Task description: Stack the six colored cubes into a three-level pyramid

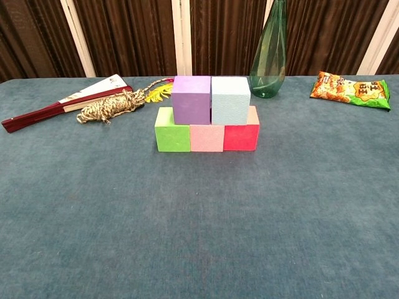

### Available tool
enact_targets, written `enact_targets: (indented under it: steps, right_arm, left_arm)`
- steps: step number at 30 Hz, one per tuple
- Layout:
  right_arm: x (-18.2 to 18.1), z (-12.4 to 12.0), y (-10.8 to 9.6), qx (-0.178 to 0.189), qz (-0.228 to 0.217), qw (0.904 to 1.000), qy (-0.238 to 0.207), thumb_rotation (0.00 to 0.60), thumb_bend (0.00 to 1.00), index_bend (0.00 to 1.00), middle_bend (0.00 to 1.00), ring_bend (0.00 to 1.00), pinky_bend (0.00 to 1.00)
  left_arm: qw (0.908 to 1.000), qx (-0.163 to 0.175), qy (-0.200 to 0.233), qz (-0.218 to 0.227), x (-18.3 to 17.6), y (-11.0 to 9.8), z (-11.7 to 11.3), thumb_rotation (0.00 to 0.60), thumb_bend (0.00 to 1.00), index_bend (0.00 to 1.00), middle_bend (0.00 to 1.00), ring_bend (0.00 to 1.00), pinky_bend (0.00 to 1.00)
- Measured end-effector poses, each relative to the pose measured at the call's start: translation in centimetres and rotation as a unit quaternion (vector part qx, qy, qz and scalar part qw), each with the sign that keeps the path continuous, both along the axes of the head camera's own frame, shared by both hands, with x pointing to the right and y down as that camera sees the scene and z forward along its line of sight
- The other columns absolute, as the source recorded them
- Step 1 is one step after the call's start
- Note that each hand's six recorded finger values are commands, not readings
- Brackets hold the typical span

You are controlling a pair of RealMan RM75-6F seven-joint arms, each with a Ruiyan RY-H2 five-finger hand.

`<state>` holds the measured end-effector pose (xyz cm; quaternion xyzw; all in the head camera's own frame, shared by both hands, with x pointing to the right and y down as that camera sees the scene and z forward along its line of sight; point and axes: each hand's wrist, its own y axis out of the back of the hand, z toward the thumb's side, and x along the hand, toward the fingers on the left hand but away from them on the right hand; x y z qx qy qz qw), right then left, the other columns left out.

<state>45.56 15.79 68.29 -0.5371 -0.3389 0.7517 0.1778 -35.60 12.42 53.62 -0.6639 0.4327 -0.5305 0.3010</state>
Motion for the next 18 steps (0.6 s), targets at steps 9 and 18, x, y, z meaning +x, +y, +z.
enact_targets:
  steps: [9, 18]
  right_arm:
    - [-1.8, -1.3, -1.1, 0.045, 0.000, 0.9984, -0.035, 0.600, 0.29, 0.20, 0.53, 0.44, 0.22]
    - [-6.3, -6.4, -4.4, 0.123, -0.005, 0.9839, -0.130, 0.600, 0.29, 0.19, 0.53, 0.44, 0.22]
  left_arm:
    - [1.0000, 0.002, 0.002, -0.002, -0.1, -0.1, -0.2, 0.600, 0.17, 0.00, 0.04, 0.05, 0.08]
    - [1.0000, -0.003, 0.006, -0.002, -0.1, -0.1, -0.2, 0.600, 0.17, 0.00, 0.04, 0.05, 0.08]
